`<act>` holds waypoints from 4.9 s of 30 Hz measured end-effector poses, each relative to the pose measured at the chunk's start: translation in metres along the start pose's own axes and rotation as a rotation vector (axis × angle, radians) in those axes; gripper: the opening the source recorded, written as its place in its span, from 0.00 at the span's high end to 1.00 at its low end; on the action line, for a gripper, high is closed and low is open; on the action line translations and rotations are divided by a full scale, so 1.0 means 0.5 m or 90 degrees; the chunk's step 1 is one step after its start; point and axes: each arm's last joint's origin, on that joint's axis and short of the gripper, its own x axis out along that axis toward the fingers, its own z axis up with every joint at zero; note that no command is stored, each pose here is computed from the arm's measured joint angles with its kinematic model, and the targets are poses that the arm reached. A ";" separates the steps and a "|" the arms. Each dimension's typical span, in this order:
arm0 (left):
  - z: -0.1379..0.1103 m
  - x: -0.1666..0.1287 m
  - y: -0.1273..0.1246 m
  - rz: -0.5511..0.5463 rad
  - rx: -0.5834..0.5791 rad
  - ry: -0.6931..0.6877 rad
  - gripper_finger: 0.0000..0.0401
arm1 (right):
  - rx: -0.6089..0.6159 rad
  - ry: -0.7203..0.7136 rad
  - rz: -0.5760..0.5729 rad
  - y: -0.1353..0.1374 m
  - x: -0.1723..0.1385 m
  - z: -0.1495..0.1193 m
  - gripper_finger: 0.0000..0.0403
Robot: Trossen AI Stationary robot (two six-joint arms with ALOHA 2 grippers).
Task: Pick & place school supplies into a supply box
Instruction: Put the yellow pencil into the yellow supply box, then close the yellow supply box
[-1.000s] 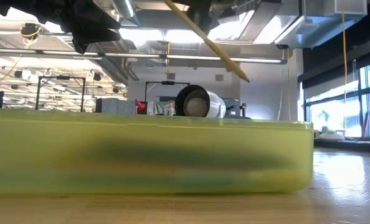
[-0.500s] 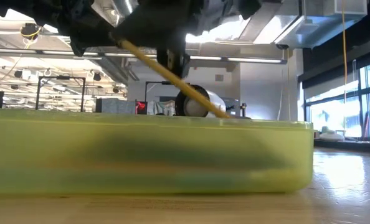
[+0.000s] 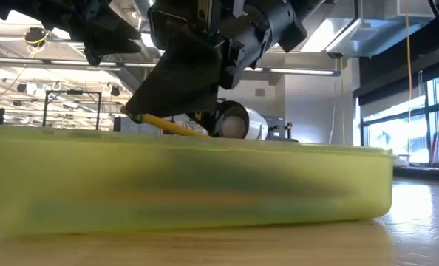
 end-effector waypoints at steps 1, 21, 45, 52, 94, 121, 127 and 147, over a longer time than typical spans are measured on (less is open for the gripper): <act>0.000 0.000 0.000 0.000 0.000 0.001 0.64 | -0.001 0.000 0.000 0.000 0.000 0.000 0.92; 0.009 0.000 -0.005 -0.028 -0.081 -0.022 0.64 | -0.039 0.018 0.082 0.003 -0.043 0.025 0.63; -0.021 0.009 -0.323 -0.262 -0.062 -0.033 0.64 | 0.021 -0.054 -0.196 0.026 -0.307 -0.201 0.62; -0.087 0.042 -0.448 -0.187 -0.083 0.108 0.64 | 0.058 -0.066 -0.186 0.006 -0.268 -0.258 0.62; -0.239 0.190 -0.352 0.189 0.059 0.497 0.64 | -0.015 -0.005 -0.106 0.041 -0.142 -0.325 0.62; -0.202 0.114 -0.324 0.324 0.034 0.530 0.64 | -0.016 0.087 -0.249 0.015 -0.188 -0.338 0.62; -0.196 0.131 -0.324 0.311 0.010 0.509 0.64 | -0.013 0.039 -0.220 0.021 -0.183 -0.325 0.62; -0.173 0.195 -0.300 0.182 0.044 0.603 0.58 | 0.040 0.063 -0.236 0.017 -0.186 -0.333 0.62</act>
